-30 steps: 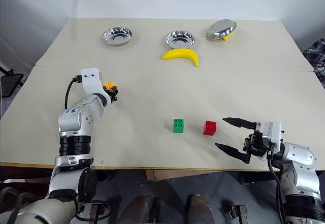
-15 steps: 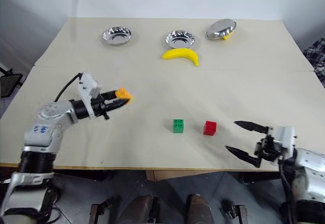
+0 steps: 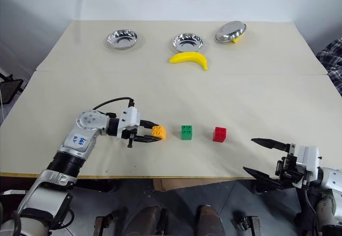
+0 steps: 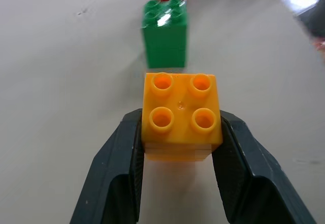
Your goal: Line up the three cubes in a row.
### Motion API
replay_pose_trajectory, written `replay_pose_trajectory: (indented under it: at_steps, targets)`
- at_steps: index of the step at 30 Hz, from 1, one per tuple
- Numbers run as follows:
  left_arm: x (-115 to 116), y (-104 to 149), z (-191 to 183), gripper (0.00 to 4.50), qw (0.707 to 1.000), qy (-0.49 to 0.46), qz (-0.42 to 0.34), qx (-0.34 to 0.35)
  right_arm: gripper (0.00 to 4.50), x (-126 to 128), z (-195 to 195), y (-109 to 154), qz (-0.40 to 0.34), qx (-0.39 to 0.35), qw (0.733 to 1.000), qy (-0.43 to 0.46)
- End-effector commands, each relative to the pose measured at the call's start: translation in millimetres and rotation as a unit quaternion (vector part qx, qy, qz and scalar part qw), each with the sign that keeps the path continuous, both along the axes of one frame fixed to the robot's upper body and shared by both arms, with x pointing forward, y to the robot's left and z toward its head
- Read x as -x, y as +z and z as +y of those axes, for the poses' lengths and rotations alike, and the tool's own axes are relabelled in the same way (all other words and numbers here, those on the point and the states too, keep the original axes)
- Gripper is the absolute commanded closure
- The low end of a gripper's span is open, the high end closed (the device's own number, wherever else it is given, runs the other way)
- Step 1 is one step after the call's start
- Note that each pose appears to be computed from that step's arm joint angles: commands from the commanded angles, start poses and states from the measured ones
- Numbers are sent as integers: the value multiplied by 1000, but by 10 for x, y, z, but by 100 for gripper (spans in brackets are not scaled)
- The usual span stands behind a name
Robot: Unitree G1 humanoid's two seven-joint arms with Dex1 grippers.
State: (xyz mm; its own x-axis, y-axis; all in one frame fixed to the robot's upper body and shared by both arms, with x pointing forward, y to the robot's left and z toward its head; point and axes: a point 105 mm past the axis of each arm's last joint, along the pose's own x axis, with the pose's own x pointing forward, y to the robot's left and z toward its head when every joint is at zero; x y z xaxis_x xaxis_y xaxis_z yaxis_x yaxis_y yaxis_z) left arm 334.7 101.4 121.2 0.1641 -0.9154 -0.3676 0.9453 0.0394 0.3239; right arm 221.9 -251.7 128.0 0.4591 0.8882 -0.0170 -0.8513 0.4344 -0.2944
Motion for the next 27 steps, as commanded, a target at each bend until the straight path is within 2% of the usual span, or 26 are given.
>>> replay_pose_trajectory:
  at_steps: [1, 7, 9, 14, 16, 17, 21, 27]
  targets:
    - [-24, 19, 16, 301, 1000, -3, -14, -6, 0, 32, 42, 65, -10, -11, 1000, 1]
    - [-103, 34, 120, 301, 1000, 9, -6, -23, 0, 41, 67, 57, 1, -12, 1000, 3]
    - [-110, 30, 145, 226, 1000, 9, -4, -25, 0, 41, 67, 58, 2, -12, 1000, 2]
    - [-90, 99, 133, 73, 1000, -1, -11, -13, 0, 30, 79, 56, 5, -13, 1000, 3]
    - [-108, 108, 155, 16, 1000, 9, -22, -12, 0, 24, 87, 58, 6, -14, 1000, 4]
    - [-104, 100, 185, 3, 1000, 13, -23, -14, 0, 22, 92, 60, 6, -14, 1000, 4]
    - [-61, 119, 345, 3, 999, 32, -21, 0, 0, 15, 98, 64, 6, -13, 1000, 6]
    - [137, 202, 648, 3, 997, 57, -20, 49, 0, 0, 70, 97, 5, -9, 1000, 5]
